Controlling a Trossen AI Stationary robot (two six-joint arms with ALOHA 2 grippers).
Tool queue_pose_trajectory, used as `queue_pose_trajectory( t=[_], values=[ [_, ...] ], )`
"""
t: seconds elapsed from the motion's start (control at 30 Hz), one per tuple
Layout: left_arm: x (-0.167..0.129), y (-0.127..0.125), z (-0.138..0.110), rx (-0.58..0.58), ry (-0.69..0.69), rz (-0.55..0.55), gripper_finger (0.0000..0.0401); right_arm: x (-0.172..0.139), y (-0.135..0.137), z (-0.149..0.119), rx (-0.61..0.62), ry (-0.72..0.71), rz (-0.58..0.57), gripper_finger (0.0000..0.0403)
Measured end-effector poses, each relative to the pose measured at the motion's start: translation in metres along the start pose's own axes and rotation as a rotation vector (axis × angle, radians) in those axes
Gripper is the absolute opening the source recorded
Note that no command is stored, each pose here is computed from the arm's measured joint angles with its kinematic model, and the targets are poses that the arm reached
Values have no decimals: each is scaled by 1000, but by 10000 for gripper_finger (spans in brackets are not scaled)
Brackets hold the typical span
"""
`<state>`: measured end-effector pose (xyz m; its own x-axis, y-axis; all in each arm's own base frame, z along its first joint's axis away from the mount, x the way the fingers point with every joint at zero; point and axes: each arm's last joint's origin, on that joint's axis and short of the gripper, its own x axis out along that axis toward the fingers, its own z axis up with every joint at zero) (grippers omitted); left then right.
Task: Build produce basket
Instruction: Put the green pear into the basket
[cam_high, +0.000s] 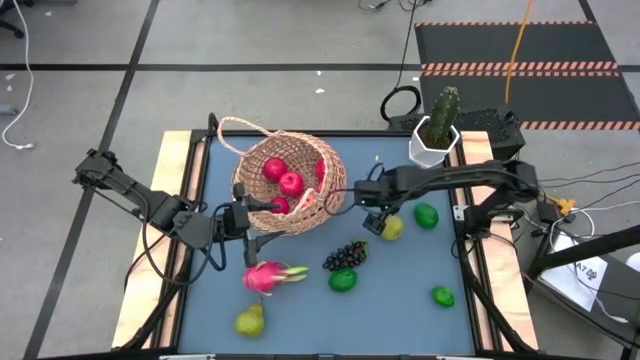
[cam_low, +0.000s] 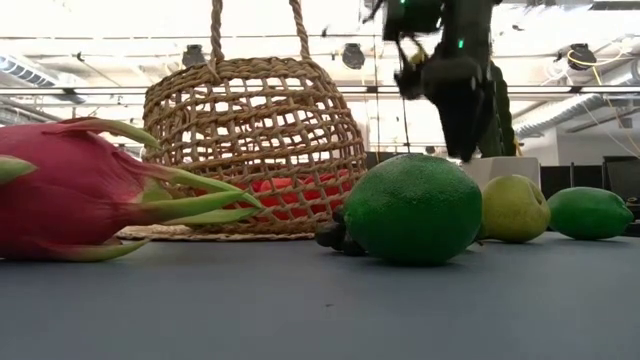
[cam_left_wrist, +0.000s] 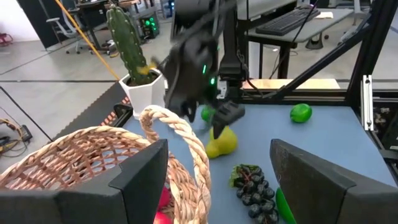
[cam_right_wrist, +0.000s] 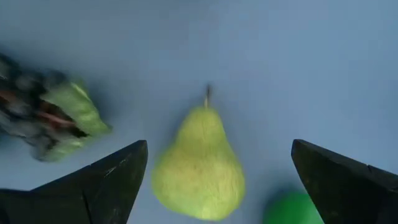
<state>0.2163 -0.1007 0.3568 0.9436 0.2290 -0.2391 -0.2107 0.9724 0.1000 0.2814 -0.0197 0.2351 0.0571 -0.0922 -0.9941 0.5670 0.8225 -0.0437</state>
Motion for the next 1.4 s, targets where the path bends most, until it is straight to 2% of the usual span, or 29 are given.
queue_pose_trajectory(
  t=[0.1,0.37,0.6,1.2,1.3,1.4],
  values=[
    [0,0,0,0,0,0,278,19,2,6,-17,88,-8,390],
    [0,0,0,-3,1,0,278,48,6,18,-123,144,-28,390],
    [0,0,0,-1,3,0,278,57,7,21,-213,92,-58,390],
    [0,0,-2,3,19,2,278,93,-6,11,-185,52,-44,390],
    [0,0,-2,2,18,2,278,96,-9,10,-178,53,-41,376],
    [0,0,-2,2,18,3,278,97,-9,9,-177,60,-37,345]
  ],
)
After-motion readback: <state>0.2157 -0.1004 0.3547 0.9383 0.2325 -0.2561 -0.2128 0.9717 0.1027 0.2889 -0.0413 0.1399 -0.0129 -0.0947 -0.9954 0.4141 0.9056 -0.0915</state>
